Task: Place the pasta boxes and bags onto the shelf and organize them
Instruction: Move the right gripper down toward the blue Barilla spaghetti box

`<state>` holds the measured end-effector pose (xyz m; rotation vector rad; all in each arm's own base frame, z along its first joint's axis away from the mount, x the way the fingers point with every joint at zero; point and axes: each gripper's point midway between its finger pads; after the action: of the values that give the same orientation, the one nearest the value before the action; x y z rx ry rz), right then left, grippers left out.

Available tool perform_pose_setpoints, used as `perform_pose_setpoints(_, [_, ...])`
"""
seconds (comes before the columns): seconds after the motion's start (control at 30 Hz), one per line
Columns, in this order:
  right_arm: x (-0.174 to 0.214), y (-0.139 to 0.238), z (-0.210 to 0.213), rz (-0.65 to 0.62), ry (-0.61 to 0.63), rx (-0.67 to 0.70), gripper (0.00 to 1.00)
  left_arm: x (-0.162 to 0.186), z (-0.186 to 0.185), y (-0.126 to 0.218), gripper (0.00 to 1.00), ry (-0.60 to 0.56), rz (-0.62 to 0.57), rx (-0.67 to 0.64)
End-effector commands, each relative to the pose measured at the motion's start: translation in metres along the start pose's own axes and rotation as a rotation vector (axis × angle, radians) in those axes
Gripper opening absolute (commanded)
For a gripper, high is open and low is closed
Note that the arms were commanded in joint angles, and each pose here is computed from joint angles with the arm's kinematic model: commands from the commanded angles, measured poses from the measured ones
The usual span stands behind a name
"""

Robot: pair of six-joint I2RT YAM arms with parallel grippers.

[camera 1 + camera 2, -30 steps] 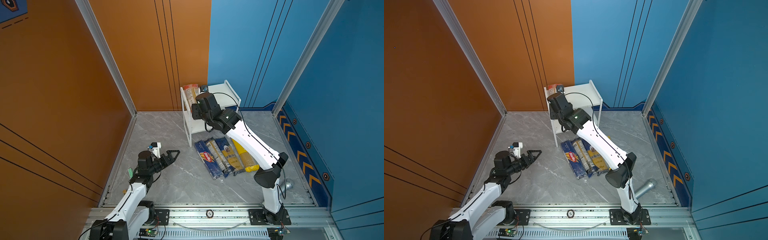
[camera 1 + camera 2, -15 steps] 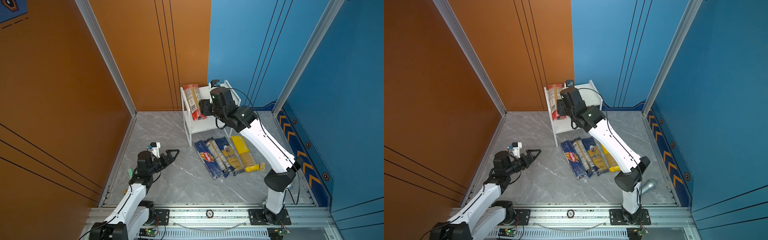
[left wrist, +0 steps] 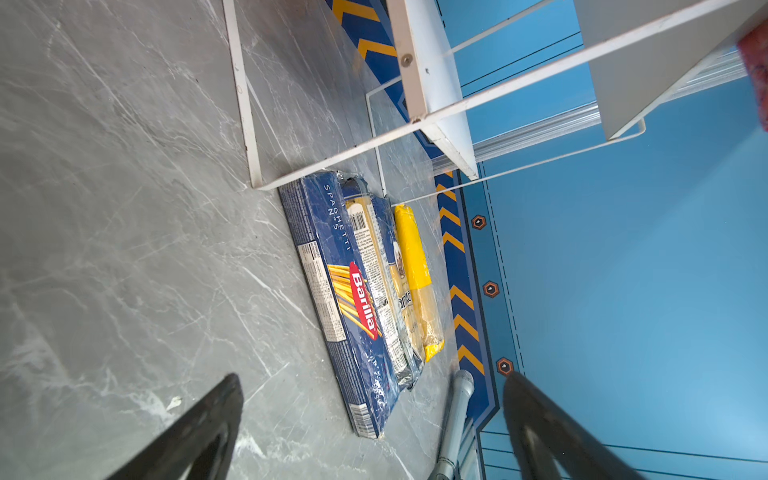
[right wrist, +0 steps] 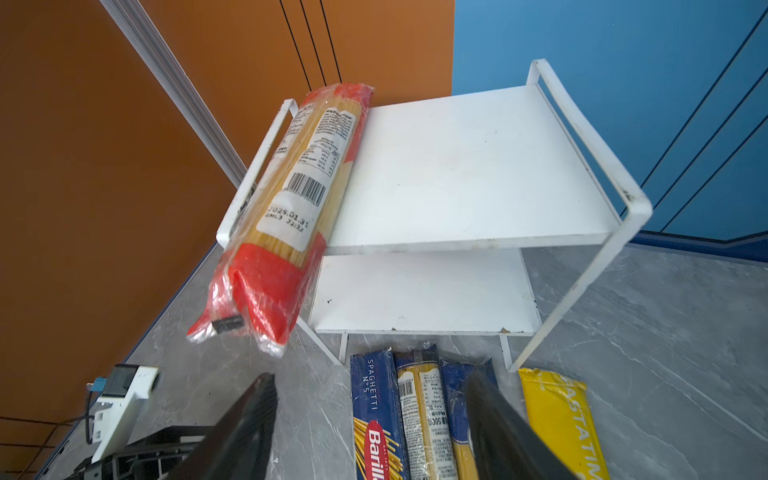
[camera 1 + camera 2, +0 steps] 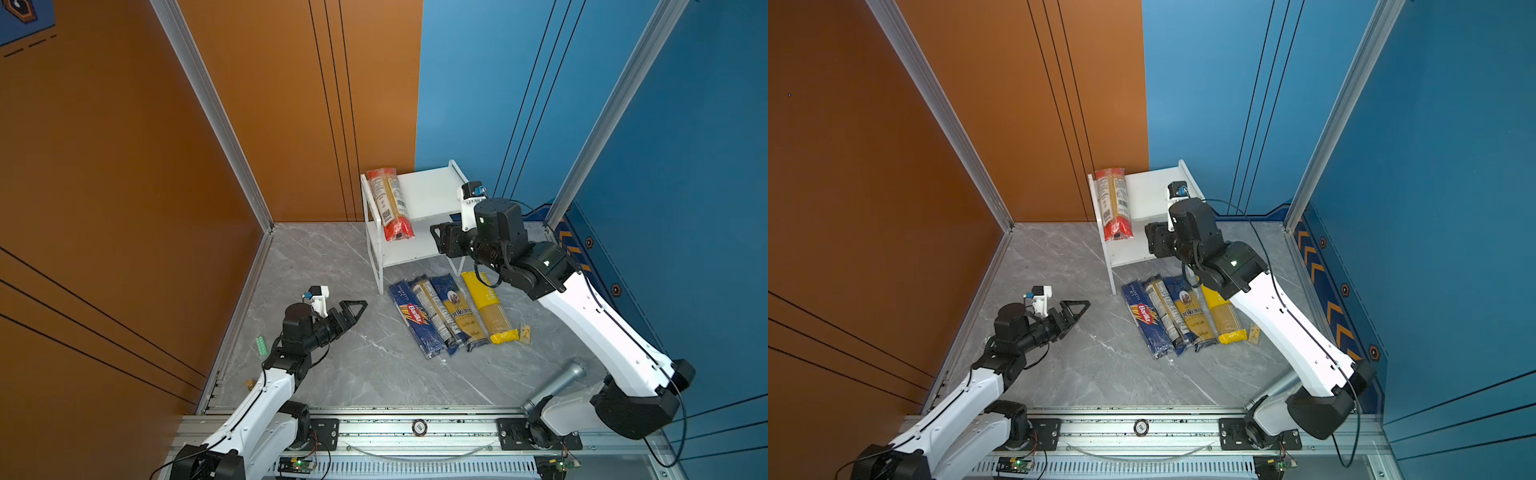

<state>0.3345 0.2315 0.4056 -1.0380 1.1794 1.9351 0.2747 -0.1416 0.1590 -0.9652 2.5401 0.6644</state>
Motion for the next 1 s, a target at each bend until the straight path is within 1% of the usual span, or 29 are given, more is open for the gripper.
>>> perform_pose_setpoints(0.0, [0.011,0.019,-0.013,-0.003,-0.037,-0.023,0.7,-0.008,-0.013,-0.001,0.98,-0.009,-0.039,0.005])
perform_pose_setpoints(0.27, [0.071,0.047,-0.04,0.057,-0.112,-0.023,0.71,0.006,-0.018,-0.007,0.98,-0.017,-0.018,-0.002])
perform_pose_setpoints(0.47, [0.123,0.051,-0.057,0.137,-0.14,-0.007,0.71,0.019,-0.017,-0.009,0.98,-0.017,0.011,-0.001])
perform_pose_setpoints(0.57, [0.152,0.048,-0.051,0.206,-0.106,-0.021,0.72,0.022,-0.017,-0.008,0.98,-0.02,0.014,0.004])
perform_pose_setpoints(0.73, [0.194,0.038,-0.038,0.316,-0.034,-0.032,0.76,0.023,-0.013,-0.006,0.98,-0.033,0.0,-0.006])
perform_pose_setpoints(0.97, [0.23,0.014,-0.023,0.398,0.027,-0.041,0.78,0.028,-0.002,-0.009,0.98,-0.041,0.018,-0.037])
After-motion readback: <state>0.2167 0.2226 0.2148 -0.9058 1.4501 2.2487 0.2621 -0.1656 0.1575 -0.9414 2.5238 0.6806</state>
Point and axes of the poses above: each gripper's point midway between its finger pads, its own y axis back along the fingers, its own z axis along the line the jaws close on, x = y × z, and after that the axes turned 6 degrees about -y, right-handed
